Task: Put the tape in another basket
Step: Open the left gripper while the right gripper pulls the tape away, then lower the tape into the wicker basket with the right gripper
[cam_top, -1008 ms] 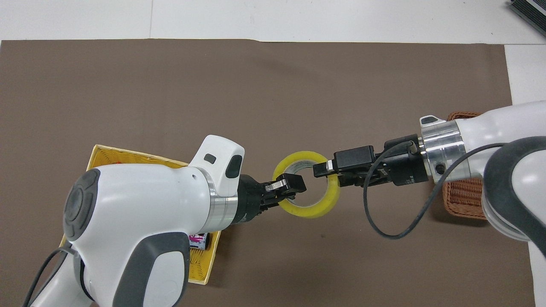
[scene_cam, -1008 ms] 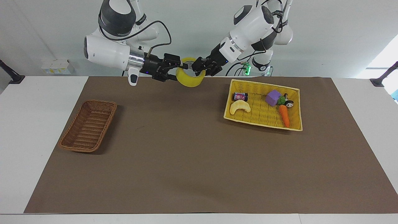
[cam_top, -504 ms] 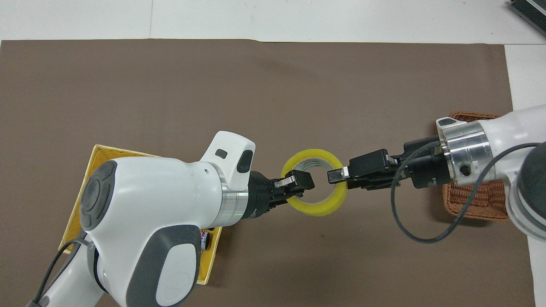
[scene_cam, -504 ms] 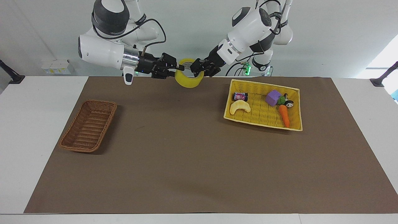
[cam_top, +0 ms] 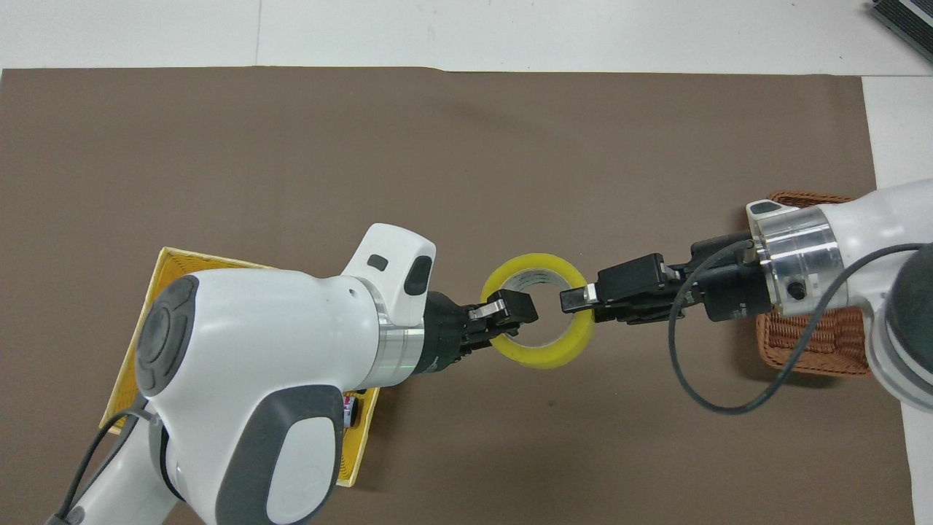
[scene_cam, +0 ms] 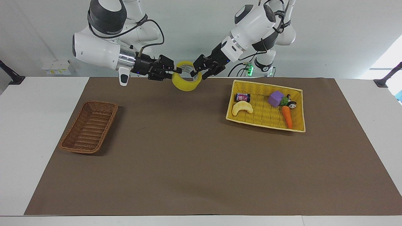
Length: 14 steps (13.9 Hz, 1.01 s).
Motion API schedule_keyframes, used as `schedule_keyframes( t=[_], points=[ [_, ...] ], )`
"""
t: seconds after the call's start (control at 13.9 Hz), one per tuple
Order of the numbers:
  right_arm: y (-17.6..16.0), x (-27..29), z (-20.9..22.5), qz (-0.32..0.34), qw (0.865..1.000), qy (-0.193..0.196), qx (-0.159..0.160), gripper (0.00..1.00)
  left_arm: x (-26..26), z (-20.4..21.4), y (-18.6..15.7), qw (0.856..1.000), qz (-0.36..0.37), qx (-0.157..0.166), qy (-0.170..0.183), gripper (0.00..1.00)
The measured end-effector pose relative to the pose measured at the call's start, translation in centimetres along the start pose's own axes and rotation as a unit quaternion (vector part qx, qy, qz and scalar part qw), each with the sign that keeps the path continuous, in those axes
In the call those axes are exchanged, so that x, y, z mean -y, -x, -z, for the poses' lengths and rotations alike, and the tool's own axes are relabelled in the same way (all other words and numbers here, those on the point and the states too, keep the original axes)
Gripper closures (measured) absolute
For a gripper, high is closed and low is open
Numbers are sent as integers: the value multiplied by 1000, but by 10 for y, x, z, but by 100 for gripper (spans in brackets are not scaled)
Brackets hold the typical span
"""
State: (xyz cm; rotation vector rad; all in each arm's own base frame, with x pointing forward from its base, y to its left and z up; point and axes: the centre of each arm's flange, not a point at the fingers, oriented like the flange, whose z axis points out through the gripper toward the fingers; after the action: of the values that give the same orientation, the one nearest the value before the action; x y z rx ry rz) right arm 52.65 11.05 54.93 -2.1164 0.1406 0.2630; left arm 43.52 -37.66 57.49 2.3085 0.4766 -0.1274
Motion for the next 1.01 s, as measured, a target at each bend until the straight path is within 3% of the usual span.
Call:
schedule_keyframes(
  t=[0.07, 0.14, 0.29, 0.43, 0.65, 0.86, 1.01],
  points=[
    [-3, -7, 8, -4, 1000, 10, -7, 46, -3, 4, -1, 1000, 16, -6, 24, 3],
    [-7, -15, 19, -8, 1000, 24, -15, 46, -5, 8, -2, 998, 31, -13, 47, 0],
    [-12, -38, 44, 2, 997, 71, -33, 46, -7, 15, -2, 996, 55, -21, 71, 0],
    [-15, -64, 65, 30, 988, 146, -39, 46, -8, 27, -1, 995, 63, -26, 75, 0],
    [-21, -100, 94, 90, 962, 256, -40, 46, 5, 40, -11, 999, 26, -46, -1, 0],
    [-29, -153, 131, 113, 957, 266, -34, 46, 37, 69, -55, 994, -4, -76, -81, 0],
    [-30, -191, 159, 112, 958, 260, -39, 46, 62, 96, -89, 989, -45, -86, -112, 0]
  ],
)
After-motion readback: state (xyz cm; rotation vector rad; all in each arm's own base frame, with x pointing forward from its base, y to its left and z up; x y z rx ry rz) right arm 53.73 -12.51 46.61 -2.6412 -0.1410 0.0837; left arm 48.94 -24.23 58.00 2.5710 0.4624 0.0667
